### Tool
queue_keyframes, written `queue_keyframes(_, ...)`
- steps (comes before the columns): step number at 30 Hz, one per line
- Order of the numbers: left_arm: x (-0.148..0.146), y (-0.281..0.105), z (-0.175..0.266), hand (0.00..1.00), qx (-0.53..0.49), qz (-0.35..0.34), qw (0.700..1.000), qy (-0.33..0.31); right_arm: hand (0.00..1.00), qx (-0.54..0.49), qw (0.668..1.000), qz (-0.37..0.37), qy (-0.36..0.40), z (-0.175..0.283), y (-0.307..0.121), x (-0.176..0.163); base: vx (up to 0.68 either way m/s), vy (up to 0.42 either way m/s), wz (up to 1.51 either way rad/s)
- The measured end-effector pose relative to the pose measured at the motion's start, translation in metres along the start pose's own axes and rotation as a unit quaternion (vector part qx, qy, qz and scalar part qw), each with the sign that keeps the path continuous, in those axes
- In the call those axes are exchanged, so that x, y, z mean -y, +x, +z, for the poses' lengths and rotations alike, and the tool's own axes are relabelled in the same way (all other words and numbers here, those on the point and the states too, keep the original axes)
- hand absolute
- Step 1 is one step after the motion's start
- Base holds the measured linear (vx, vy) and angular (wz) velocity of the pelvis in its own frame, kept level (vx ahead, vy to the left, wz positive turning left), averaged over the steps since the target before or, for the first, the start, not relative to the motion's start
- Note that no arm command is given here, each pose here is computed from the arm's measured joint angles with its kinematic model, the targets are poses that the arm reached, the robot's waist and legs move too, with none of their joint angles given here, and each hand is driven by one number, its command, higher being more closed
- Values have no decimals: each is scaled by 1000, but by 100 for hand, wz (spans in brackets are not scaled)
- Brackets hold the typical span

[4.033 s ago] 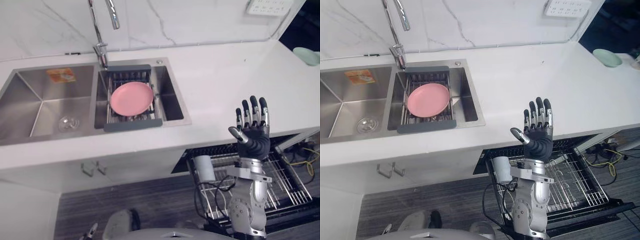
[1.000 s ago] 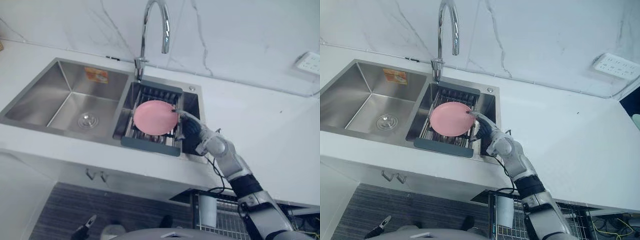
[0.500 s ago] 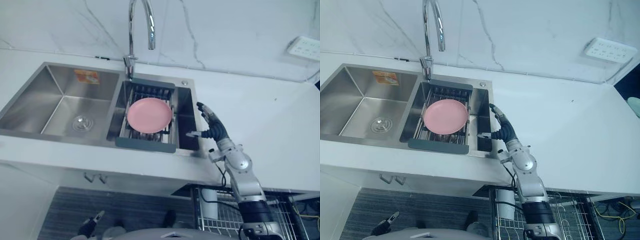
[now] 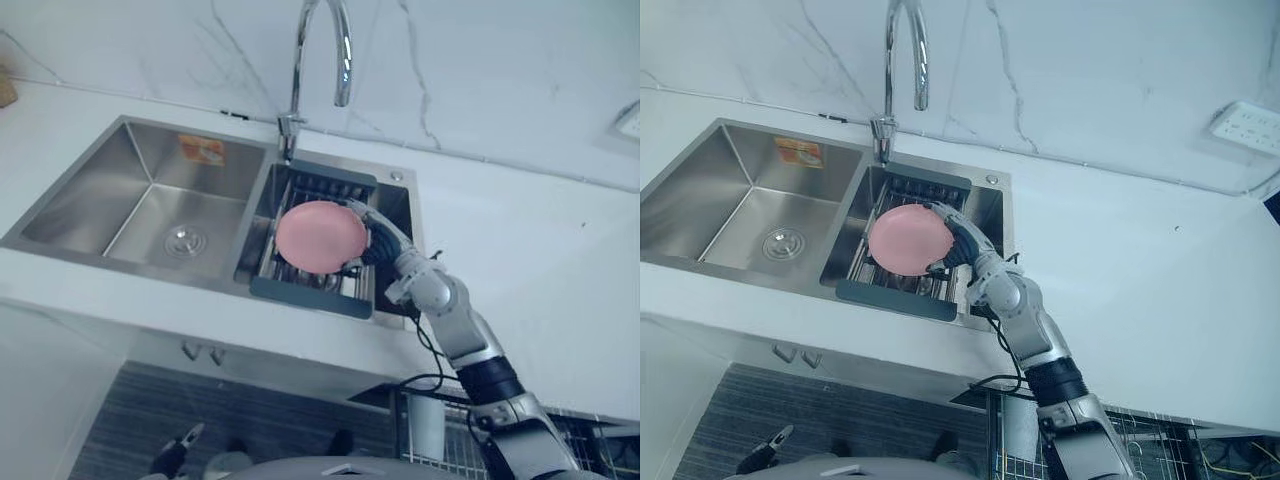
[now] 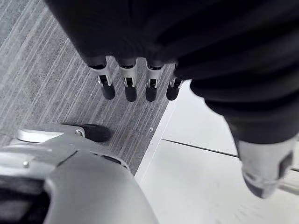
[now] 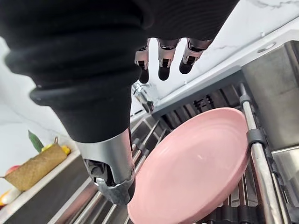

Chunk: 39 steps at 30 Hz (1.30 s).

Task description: Walk over to the sink, pick up the cup, carry it to the dishwasher, place the cup inside the dishwasher, then close the dishwasher door

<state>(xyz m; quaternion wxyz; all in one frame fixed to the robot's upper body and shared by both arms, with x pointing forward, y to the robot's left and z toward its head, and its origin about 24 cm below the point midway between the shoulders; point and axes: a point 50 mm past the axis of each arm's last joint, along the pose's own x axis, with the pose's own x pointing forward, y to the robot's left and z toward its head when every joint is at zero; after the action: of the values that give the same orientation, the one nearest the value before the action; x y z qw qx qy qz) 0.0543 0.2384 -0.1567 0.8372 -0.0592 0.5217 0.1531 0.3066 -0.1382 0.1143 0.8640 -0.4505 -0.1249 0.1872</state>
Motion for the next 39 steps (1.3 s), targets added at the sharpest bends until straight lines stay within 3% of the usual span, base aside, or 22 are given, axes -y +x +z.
queue_keyframes(16, -11, -2, -1, 0, -5, 9, 1000, -5, 0, -42, 979, 131, -152, -23, 6, -23, -23, -2, 8)
queue_keyframes(24, -12, -2, 5, 0, 2, 10, 1000, -2, 0, -51, 963, 143, -225, -29, 11, -29, 0, 0, 0)
queue_keyframes(39, -16, -2, 5, 0, -5, 10, 1000, -1, 0, -65, 951, 167, -254, -39, 16, -42, 2, 2, 3)
